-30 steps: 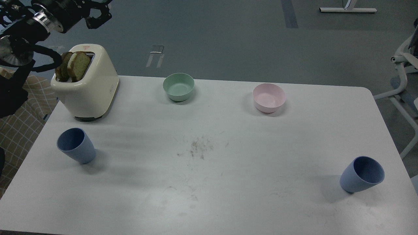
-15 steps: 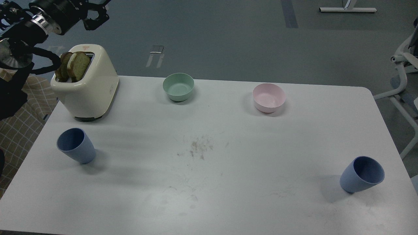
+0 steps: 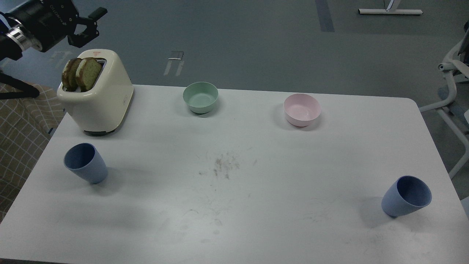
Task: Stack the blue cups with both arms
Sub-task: 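Lower the left hand from above the toaster toward the nearby blue cup, then close the left hand around the blue cup nearest it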
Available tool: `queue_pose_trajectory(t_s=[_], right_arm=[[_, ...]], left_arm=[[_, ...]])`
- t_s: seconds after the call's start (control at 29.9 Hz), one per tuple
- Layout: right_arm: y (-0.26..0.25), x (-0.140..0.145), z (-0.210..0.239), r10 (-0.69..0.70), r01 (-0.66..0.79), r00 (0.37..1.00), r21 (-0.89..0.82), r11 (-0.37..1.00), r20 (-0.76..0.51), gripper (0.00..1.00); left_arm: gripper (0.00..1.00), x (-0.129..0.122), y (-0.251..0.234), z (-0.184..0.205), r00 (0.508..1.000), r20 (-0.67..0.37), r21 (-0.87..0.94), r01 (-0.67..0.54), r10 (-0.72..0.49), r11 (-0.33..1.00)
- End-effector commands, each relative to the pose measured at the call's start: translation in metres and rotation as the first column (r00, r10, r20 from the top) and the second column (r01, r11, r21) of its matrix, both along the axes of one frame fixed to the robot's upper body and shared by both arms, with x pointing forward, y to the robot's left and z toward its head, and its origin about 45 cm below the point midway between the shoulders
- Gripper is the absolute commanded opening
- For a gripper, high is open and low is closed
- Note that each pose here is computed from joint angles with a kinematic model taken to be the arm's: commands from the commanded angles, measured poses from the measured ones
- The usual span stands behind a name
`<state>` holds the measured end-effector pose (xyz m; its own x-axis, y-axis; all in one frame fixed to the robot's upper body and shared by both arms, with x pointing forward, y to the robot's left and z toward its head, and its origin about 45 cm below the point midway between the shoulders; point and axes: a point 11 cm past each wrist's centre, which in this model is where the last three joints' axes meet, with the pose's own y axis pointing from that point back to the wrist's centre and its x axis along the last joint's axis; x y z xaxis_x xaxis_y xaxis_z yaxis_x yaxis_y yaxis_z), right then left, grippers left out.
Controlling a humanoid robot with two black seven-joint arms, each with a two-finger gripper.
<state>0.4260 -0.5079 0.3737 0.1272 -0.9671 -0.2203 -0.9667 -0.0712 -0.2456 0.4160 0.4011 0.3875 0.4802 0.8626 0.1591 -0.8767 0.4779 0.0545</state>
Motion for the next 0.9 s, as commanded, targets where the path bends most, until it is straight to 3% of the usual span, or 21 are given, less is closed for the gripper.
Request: queue_pose_trajectory(t_s=[0.0,0.13,0.33,0.47,0.57,0.7,0.87], right_arm=[[-0.004,-0.003,-0.002,-0.009,0.009,1.0,0.005,1.0,-0.002,1.0],[-0.005,-0.004,-0.005,-0.013,0.013,1.0,0.006,1.0,-0.007,1.0],[-0.012,-0.01,-0.011,-0.03,0.03,0.999,0.018,0.999,-0.012,1.0],[-0.015,-0.012,-0.013,-0.038,0.039,0.999,0.026,0.999,-0.01,1.0],[-0.016,-0.013,-0.013,-0.041,0.041,0.999,0.026,0.999,-0.012,1.0],[-0.017,-0.014,-0.016,-0.044,0.044,0.999,0.029,0.999,-0.015,1.0],[-0.019,-0.016,-0.02,-0.051,0.051,0.999,0.034,0.998,-0.019,1.0]], left_arm=[[0.91,-0.035,-0.009,-0.005,0.996,-0.024,0.277,0.091,-0.088,0.957],[0.91,-0.071,0.006,-0.013,0.989,-0.076,0.588,0.147,-0.127,0.795],[0.91,-0.087,0.038,0.0,0.99,-0.075,0.789,0.134,-0.122,0.599],[0.91,-0.1,0.048,-0.018,0.979,-0.142,0.832,0.197,-0.143,0.518],[0.91,-0.119,0.062,-0.053,0.952,-0.264,0.873,0.304,-0.156,0.381],[0.91,-0.139,0.08,-0.085,0.937,-0.296,0.924,0.33,-0.185,0.192],[0.91,-0.148,0.086,-0.095,0.934,-0.308,0.927,0.337,-0.181,0.163]])
